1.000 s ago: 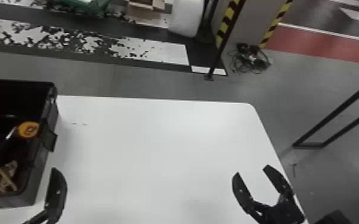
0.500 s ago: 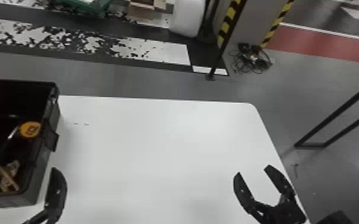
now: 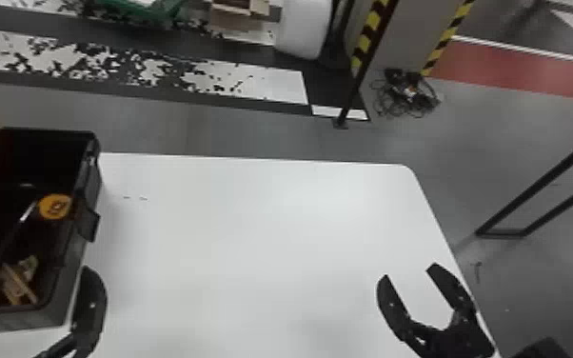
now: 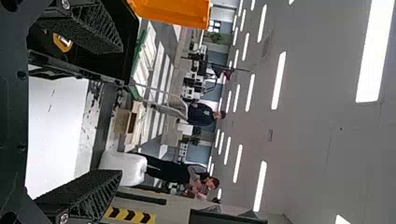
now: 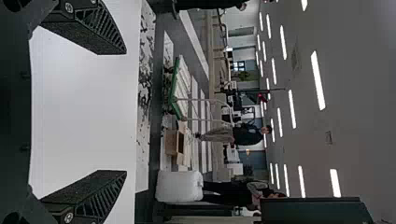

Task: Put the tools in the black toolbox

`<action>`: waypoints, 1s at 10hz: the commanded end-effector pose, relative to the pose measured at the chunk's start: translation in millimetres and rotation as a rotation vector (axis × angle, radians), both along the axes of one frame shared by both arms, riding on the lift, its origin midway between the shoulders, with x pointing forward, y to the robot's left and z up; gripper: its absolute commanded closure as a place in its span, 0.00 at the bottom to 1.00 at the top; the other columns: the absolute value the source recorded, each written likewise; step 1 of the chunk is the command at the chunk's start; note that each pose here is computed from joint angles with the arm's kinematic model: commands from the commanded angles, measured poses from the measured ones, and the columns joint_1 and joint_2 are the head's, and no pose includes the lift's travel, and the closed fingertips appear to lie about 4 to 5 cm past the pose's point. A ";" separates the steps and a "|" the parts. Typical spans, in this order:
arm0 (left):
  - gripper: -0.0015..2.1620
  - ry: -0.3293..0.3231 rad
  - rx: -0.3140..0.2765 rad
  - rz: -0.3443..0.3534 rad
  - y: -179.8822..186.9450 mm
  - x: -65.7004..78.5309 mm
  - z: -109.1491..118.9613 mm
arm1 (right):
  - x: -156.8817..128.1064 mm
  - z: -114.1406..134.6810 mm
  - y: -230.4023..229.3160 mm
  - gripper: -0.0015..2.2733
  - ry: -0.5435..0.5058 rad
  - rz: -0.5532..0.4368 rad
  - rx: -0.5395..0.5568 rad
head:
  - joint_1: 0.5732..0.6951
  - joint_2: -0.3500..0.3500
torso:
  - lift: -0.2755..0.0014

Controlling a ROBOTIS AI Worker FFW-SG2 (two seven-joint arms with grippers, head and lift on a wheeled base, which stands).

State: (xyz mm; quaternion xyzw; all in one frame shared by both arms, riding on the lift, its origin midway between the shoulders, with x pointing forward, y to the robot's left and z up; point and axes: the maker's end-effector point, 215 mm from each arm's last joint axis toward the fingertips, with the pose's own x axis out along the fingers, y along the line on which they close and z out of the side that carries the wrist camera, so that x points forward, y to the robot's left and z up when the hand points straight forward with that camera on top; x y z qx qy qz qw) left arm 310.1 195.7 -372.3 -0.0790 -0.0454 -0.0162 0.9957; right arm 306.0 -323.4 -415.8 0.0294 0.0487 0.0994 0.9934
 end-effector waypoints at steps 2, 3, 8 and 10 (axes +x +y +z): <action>0.04 -0.001 -0.001 0.001 0.8 0.2 0.5 | 0.0 1.4 0.2 0.04 -0.006 -0.002 0.001 | 1.00 0.15 | 0.85; 0.04 -0.001 -0.001 0.001 0.8 0.2 0.5 | -0.1 1.4 0.5 0.04 -0.006 0.000 0.001 | 1.00 0.16 | 0.85; 0.04 -0.001 0.000 0.002 1.5 0.3 0.6 | 0.9 2.2 1.8 0.04 -0.016 -0.002 0.004 | 1.00 0.16 | 0.85; 0.04 -0.001 0.000 0.002 1.5 0.3 0.6 | 1.3 2.0 1.5 0.04 -0.016 -0.002 0.004 | 1.00 0.16 | 0.85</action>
